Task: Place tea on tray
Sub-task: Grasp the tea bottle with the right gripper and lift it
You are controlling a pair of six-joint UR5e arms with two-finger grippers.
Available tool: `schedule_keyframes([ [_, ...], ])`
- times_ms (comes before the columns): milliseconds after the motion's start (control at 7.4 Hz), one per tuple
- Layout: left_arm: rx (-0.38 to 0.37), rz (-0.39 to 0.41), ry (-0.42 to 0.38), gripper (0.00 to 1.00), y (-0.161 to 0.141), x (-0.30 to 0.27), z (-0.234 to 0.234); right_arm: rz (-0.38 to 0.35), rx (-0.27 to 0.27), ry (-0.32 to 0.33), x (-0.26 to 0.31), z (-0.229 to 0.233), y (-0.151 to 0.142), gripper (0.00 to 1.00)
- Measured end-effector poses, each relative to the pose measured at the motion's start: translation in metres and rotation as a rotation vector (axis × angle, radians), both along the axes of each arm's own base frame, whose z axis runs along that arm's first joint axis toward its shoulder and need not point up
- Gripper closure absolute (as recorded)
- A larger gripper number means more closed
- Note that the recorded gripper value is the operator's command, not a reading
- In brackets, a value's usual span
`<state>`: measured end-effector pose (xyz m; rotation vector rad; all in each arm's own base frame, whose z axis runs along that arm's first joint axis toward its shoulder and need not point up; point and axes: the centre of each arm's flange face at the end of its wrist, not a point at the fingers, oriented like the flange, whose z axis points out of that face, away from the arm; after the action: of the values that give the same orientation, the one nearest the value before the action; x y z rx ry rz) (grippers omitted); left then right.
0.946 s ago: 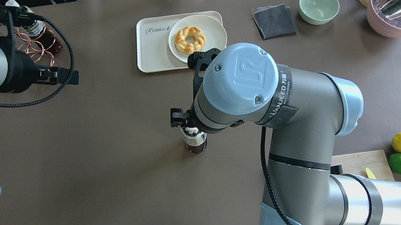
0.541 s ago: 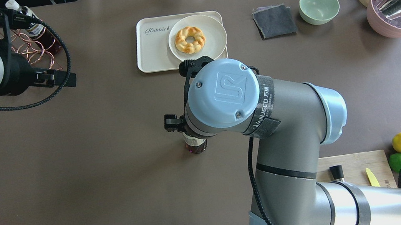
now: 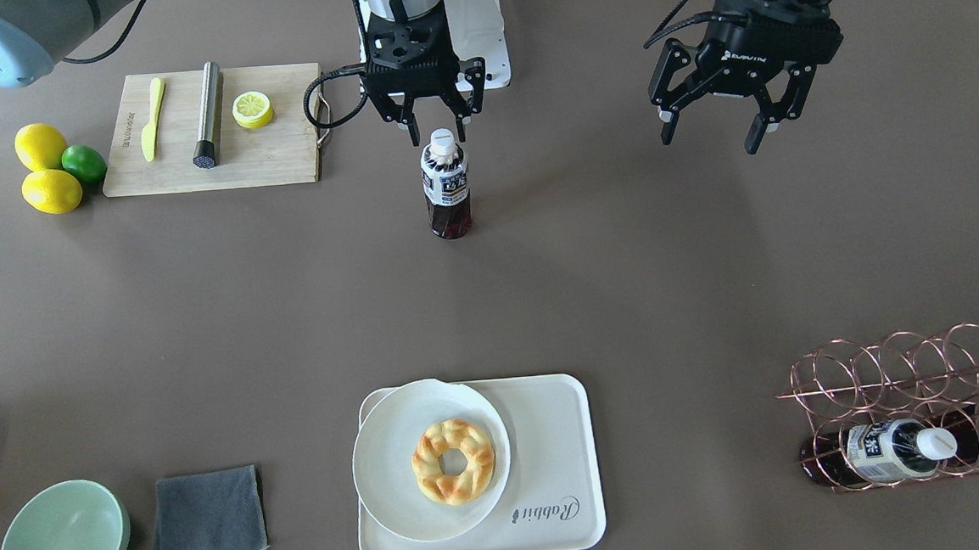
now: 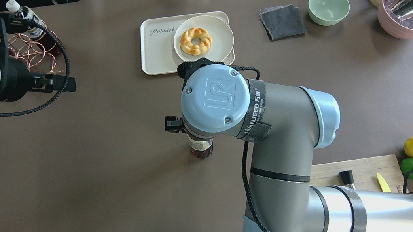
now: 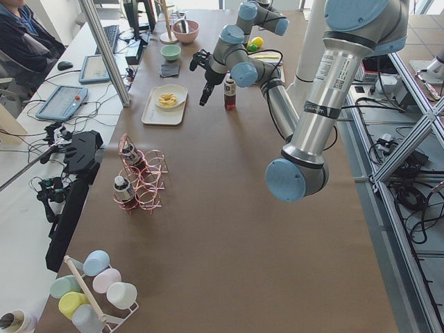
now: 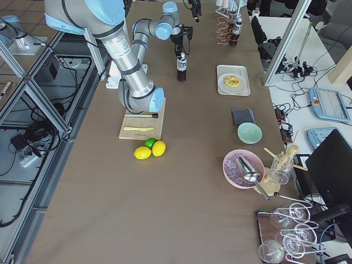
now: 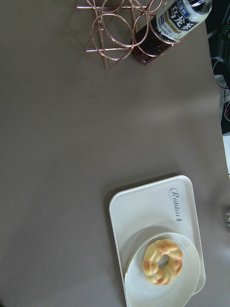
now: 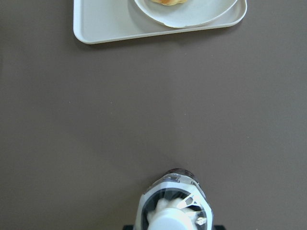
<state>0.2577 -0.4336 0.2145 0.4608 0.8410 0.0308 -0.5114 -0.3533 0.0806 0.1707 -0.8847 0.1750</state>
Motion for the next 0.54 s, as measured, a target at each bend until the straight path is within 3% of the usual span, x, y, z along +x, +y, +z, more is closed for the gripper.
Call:
schedule_keyframes([
  [541,-0.015,0.0,-0.014,0.03,0.0,-0.001,0.011,0.019,0.011,0.004,-0.002,-0.016,-0.015,1.0],
])
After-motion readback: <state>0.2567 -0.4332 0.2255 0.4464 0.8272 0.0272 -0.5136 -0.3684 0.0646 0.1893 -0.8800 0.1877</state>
